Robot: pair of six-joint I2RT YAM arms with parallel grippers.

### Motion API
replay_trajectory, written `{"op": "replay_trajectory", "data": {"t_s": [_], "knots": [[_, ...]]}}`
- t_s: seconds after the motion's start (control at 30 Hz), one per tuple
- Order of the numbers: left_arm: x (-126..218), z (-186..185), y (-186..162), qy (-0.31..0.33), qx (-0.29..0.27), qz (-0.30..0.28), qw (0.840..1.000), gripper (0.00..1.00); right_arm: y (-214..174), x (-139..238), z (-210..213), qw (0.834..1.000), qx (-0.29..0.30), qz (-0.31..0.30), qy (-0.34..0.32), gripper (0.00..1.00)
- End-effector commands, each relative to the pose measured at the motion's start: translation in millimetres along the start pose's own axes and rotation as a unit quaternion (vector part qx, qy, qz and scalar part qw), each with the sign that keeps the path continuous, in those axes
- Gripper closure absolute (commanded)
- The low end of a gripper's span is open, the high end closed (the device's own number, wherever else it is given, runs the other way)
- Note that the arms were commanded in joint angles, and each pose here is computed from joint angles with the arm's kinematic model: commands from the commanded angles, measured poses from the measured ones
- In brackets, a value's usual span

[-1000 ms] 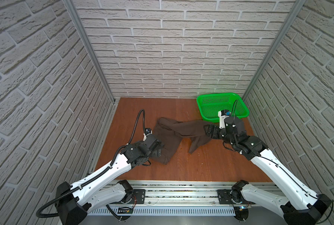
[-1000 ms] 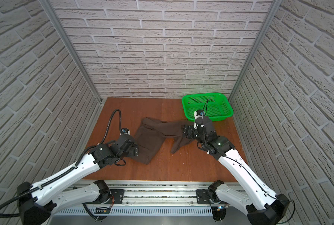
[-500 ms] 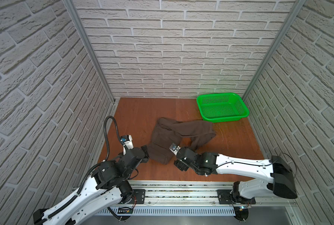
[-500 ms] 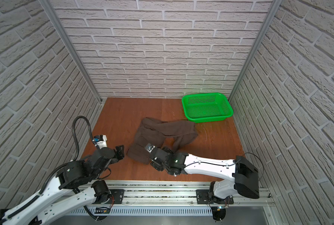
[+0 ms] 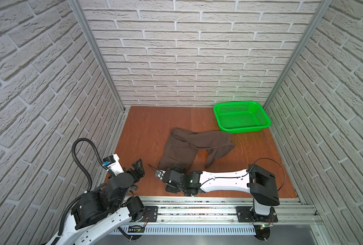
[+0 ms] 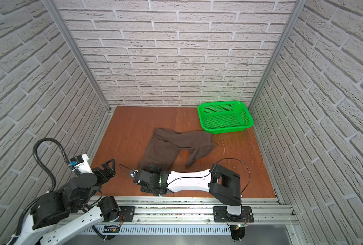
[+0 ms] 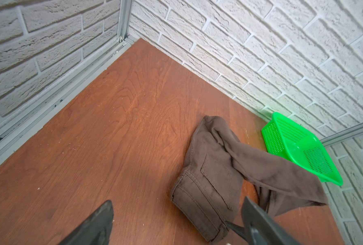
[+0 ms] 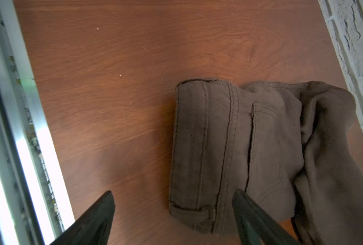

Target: Fold and stack the trousers

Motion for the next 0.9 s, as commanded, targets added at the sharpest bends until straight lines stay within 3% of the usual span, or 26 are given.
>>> {"op": "replay_trajectory", "data": {"t_s": [0.0,0.2,0.27,0.3,0.33,0.4,0.43,0.47,0.6,0.7,0.8,0.87], "knots": [[4.2,7.6,5.2,0.013,-0.003,-0.017,1.0,0.06,10.0,-10.9,-5.6,0.999,-0.007,-0.005,-0.043,0.09],[7.3,12.4,6.6,0.016,-0.005,-0.019,1.0,0.05,7.8,-47.9,-18.2,0.995,-0.023,0.026,-0.094,0.08],[8.3,13.0,7.4,0.015,-0.006,-0.02,1.0,0.05,8.2,-52.7,-28.3,0.993,-0.035,0.029,-0.108,0.14],[8.7,13.1,7.9,0.015,-0.007,-0.02,1.0,0.06,8.7,-53.2,-31.8,0.993,-0.036,0.03,-0.111,0.22],[8.7,12.7,7.9,0.014,-0.01,-0.019,1.0,0.08,9.4,-52.7,-35.2,0.993,-0.035,0.033,-0.108,0.37],[7.8,11.3,7.3,0.015,-0.019,-0.016,1.0,0.12,16.0,-43.6,-42.2,0.993,-0.038,0.034,-0.104,0.76],[6.9,9.6,6.9,0.016,-0.025,-0.013,0.999,0.13,20.9,-34.0,-46.4,0.994,-0.04,0.029,-0.101,0.89],[5.6,7.9,5.9,0.018,-0.031,-0.01,0.999,0.14,25.9,-21.8,-50.0,0.995,-0.045,0.019,-0.091,0.94],[-2.4,-2.4,0.8,0.025,-0.06,0.006,0.998,0.13,40.2,47.4,-79.2,0.992,-0.101,-0.04,-0.062,0.94],[-12.3,-16.3,-5.5,0.023,-0.088,0.022,0.996,0.09,36.9,100.3,-118.1,0.981,-0.177,-0.067,-0.049,0.94],[-26.0,-38.0,-14.3,0.005,-0.115,0.04,0.993,0.06,22.7,148.4,-164.9,0.955,-0.276,-0.097,-0.039,0.95],[-38.0,-56.6,-23.8,-0.014,-0.135,0.06,0.989,0.05,8.9,178.7,-195.9,0.929,-0.347,-0.123,-0.041,0.94]]}}
Point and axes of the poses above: each gripper's point midway between its finger pads, its own x axis back along the fingers, its own z axis along the line the jaws close on, y = z × x, the point moved 7 cm from there along x, back along the fingers
